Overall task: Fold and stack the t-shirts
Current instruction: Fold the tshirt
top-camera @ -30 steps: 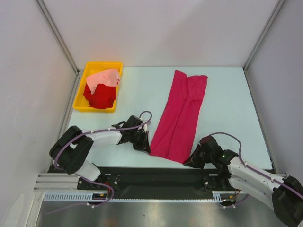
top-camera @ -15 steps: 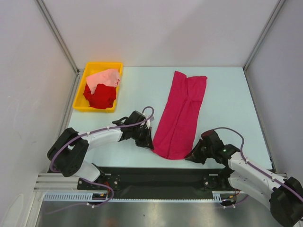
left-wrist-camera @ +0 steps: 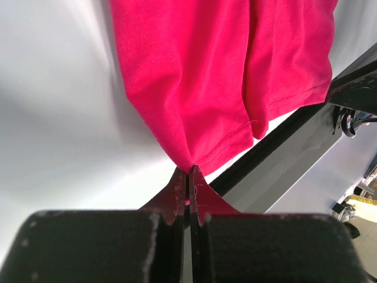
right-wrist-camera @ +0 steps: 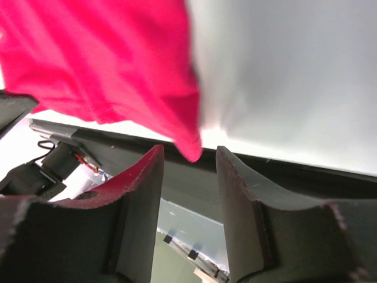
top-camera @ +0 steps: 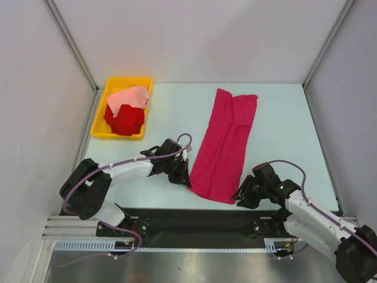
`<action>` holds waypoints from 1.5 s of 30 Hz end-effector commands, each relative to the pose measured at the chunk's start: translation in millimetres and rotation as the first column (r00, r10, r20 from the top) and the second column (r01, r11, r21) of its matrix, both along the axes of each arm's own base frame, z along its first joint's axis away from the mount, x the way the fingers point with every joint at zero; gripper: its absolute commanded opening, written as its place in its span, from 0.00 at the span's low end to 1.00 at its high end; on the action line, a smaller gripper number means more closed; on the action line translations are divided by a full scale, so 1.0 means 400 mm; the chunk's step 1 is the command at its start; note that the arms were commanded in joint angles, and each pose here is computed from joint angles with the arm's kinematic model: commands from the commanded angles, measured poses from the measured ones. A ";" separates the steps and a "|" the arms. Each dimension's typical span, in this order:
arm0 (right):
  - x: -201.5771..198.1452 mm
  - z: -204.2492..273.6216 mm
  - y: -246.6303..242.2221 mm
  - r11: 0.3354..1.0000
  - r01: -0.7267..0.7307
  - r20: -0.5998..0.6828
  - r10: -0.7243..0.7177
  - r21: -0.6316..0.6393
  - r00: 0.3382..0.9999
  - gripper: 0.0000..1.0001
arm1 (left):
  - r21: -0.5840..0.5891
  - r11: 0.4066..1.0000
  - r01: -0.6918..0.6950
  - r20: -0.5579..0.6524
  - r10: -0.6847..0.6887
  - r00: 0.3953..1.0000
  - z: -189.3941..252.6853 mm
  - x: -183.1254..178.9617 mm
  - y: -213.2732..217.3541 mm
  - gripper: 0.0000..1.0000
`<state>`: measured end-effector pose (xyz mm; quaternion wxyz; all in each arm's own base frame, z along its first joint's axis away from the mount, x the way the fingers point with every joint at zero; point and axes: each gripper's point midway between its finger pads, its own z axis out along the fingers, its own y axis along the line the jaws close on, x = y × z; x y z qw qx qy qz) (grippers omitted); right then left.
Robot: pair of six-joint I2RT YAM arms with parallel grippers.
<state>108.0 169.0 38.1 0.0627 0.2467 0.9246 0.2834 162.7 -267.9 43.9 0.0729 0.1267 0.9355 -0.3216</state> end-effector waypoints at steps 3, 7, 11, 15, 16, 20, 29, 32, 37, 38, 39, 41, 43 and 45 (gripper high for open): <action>-0.013 -0.036 0.008 1.000 0.001 -0.041 0.000 0.026 0.999 0.45 | -0.009 0.999 0.036 0.014 -0.035 0.999 -0.003 -0.005 -0.006 0.00; -0.002 -0.053 0.011 1.000 -0.003 -0.030 0.003 0.021 1.000 0.39 | -0.022 0.999 0.039 0.030 -0.038 0.999 0.003 -0.004 -0.008 0.00; 0.026 -0.035 0.026 0.999 -0.005 0.008 0.005 0.040 1.000 0.20 | -0.020 0.999 0.037 0.037 -0.036 0.999 0.005 -0.005 -0.004 0.00; 0.059 0.020 0.026 1.000 -0.013 0.061 0.012 0.018 0.998 0.00 | -0.052 0.998 0.028 0.038 -0.026 0.999 0.036 0.006 -0.023 0.00; 0.092 0.052 0.018 1.000 0.008 0.098 -0.010 0.024 0.995 0.00 | -0.079 0.996 0.027 0.060 -0.023 0.998 0.069 0.027 -0.044 0.00; 0.155 0.097 -0.033 0.998 0.048 0.122 -0.051 0.027 0.991 0.00 | -0.080 0.997 0.020 0.072 -0.014 0.997 0.120 0.098 -0.087 0.00; 0.363 0.170 -0.112 0.999 0.029 0.186 -0.033 0.023 0.982 0.00 | -0.125 0.991 -0.042 0.116 0.057 0.992 0.214 0.362 -0.180 0.00; 0.447 0.174 -0.138 1.000 0.014 0.178 -0.013 -0.005 0.984 0.00 | -0.145 0.987 -0.068 0.124 0.086 0.989 0.226 0.449 -0.201 0.00; 0.571 0.166 -0.182 1.000 0.020 0.175 -0.015 -0.024 0.985 0.00 | -0.222 0.970 -0.100 0.146 0.135 0.980 0.245 0.562 -0.234 0.01; 0.588 0.168 -0.186 1.000 0.020 0.178 -0.017 -0.019 0.984 0.00 | -0.223 0.969 -0.106 0.131 0.138 0.982 0.224 0.575 -0.239 0.00; 0.602 0.169 -0.190 1.000 0.020 0.181 -0.016 -0.021 0.983 0.00 | -0.231 0.967 -0.111 0.131 0.144 0.981 0.226 0.587 -0.241 0.00; 0.641 0.167 -0.200 1.000 0.019 0.179 -0.015 -0.018 0.984 0.00 | -0.251 0.960 -0.126 0.126 0.161 0.979 0.222 0.618 -0.252 0.00; 0.669 0.162 -0.207 1.000 0.012 0.178 -0.008 -0.019 0.984 0.00 | -0.270 0.954 -0.129 0.127 0.168 0.978 0.233 0.642 -0.264 0.00; 0.683 0.155 -0.213 1.000 0.012 0.172 -0.010 -0.011 0.985 0.00 | -0.265 0.955 -0.137 0.114 0.172 0.978 0.213 0.660 -0.270 0.00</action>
